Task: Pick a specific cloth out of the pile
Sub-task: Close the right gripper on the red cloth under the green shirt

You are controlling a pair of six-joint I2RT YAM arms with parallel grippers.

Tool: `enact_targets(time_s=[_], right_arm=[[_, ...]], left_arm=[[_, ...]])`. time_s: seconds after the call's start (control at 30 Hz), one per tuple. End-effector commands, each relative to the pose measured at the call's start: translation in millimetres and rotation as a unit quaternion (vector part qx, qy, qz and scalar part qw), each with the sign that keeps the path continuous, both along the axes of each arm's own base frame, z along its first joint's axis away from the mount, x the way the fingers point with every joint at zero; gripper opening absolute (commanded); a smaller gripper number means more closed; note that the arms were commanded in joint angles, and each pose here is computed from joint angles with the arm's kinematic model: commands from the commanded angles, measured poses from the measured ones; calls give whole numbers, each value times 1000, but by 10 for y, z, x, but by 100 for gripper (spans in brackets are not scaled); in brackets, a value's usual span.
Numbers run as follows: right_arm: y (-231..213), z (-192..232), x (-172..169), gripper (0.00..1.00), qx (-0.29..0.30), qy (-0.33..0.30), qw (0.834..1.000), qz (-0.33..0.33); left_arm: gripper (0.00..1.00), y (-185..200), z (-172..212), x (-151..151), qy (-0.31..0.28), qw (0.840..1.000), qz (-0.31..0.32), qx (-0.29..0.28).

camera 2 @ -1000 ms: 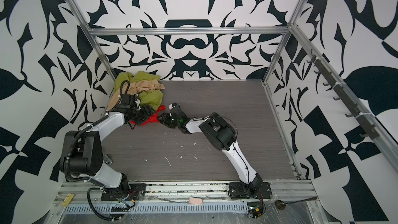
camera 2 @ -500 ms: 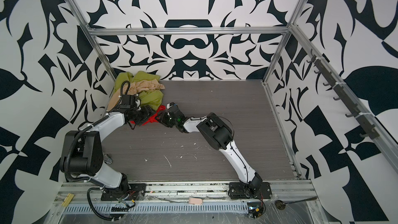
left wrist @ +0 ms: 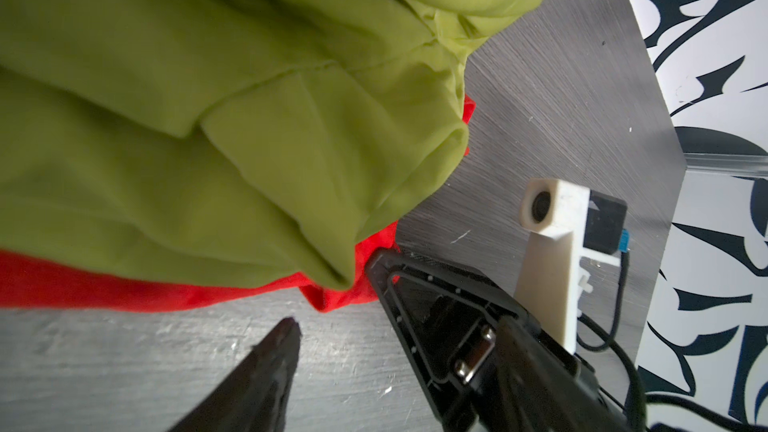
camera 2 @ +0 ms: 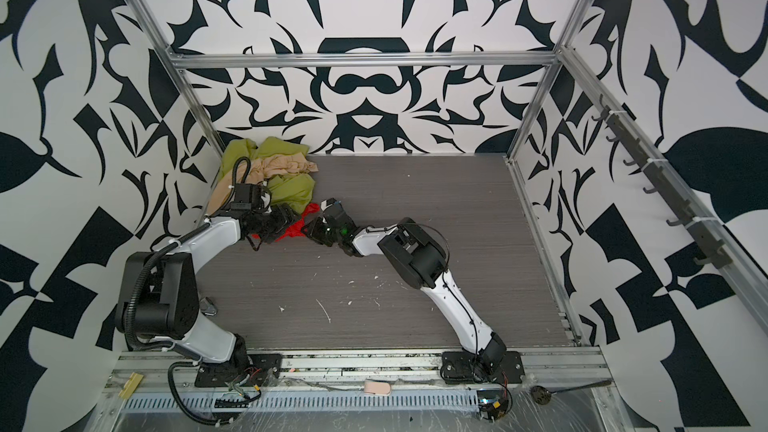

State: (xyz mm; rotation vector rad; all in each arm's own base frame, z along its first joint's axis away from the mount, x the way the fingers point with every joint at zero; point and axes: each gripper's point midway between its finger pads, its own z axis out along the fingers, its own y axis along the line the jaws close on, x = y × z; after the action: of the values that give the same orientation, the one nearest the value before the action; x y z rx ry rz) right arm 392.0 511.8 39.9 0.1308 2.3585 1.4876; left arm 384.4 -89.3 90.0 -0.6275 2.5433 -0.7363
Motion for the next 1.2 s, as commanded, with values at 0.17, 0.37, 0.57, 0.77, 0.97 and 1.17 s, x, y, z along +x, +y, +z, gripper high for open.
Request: enact_targets(time_s=[0.17,0.37,0.57,0.77,0.97,1.17], right_arm=[[58,731,36,7,48,-84,995,7],[31,951,32,3,55,-114,992,6],[-3,1178,45,1,54,-154,987,4],[-25,1460,80,0,52,-206,977,2],[-37,1700,113,0,56,-236,970,-5],[-77,2037,122,0,76,-264,961,-16]], left_arm=[[77,-16,-64,-48,12,1000,5,-15],[77,1,60,-8,-4,1000,7,-14],[77,40,186,39,-20,1000,11,-17],[77,41,342,88,-35,999,8,-24],[77,110,524,83,-57,998,9,-25],[77,199,661,58,-81,996,12,-30]])
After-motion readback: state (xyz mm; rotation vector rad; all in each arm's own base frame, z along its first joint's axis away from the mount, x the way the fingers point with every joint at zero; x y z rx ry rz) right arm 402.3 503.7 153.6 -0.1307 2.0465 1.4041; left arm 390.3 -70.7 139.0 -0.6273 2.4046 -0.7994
